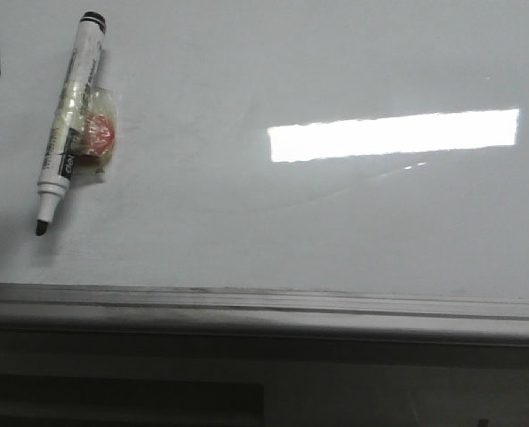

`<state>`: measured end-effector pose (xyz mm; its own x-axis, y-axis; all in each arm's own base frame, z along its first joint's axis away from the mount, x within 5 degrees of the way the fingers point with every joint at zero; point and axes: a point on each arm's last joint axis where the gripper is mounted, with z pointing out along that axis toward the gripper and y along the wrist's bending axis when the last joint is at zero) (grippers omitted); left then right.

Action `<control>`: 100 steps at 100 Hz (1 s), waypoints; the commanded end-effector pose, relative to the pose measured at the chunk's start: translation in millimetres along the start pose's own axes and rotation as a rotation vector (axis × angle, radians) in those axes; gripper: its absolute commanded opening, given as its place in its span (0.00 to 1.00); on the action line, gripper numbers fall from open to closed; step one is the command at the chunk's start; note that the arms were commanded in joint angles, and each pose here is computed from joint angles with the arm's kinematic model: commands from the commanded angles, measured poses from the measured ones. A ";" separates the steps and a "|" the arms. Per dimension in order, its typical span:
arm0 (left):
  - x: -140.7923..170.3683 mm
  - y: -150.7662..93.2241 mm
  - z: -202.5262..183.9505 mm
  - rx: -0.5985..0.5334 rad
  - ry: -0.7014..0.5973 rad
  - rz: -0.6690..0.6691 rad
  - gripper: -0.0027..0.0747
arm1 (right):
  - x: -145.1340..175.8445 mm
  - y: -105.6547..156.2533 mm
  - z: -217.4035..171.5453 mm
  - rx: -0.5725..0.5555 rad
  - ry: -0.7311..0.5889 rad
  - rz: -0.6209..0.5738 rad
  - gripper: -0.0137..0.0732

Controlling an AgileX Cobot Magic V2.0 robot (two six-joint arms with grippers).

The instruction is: Write number 2 on whiteboard

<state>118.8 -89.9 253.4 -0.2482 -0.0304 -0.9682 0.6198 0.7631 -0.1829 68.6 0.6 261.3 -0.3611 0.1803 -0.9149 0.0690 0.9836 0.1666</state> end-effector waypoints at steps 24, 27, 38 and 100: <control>-12.5 -18.4 10.6 0.028 0.109 -0.073 0.53 | -19.1 2.7 -2.6 -0.014 -0.123 -0.011 0.08; -12.2 -19.2 11.9 0.032 0.115 -0.072 0.51 | -19.3 2.8 -2.7 -0.015 -0.125 -0.009 0.08; -11.1 -18.4 20.7 0.012 0.151 -0.117 0.43 | -20.3 3.0 -2.8 -0.018 -0.137 -0.005 0.08; 2.1 -16.3 60.6 -0.034 0.302 -0.130 0.01 | -17.9 4.1 -2.5 -0.031 -0.109 0.023 0.08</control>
<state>150.7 -135.5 234.4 -0.5562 0.0972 -0.8254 0.5284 0.8079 -0.2609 69.8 1.8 264.8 -0.3245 0.2072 -0.9229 0.0590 0.9783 0.1989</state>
